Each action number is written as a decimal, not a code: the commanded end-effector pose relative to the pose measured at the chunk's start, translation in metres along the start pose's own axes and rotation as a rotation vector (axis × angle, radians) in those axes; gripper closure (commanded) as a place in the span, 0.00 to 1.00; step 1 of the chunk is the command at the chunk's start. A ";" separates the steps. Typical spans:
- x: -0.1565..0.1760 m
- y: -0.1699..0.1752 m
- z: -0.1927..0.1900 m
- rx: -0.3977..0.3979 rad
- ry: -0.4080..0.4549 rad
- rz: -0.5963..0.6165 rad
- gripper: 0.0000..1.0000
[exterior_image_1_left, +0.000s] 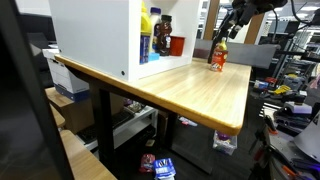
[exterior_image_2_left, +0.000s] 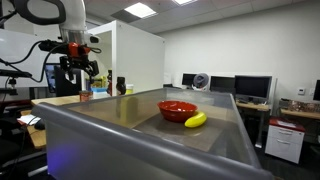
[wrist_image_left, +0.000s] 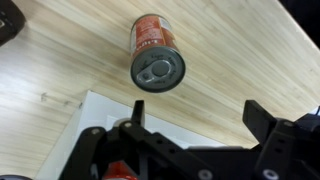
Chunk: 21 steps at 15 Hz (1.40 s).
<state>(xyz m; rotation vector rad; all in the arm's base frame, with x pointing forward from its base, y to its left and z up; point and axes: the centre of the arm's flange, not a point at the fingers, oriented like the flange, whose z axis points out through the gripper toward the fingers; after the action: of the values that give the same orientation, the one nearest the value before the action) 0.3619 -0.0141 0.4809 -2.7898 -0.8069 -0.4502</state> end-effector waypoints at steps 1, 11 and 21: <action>-0.005 -0.016 0.011 -0.072 0.049 0.165 0.00; 0.000 0.006 0.013 -0.314 0.180 0.579 0.00; -0.009 0.005 0.009 -0.645 0.159 0.859 0.00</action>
<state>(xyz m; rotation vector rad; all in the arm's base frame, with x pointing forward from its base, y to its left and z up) 0.3683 -0.0275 0.4644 -3.1296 0.5265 -0.8192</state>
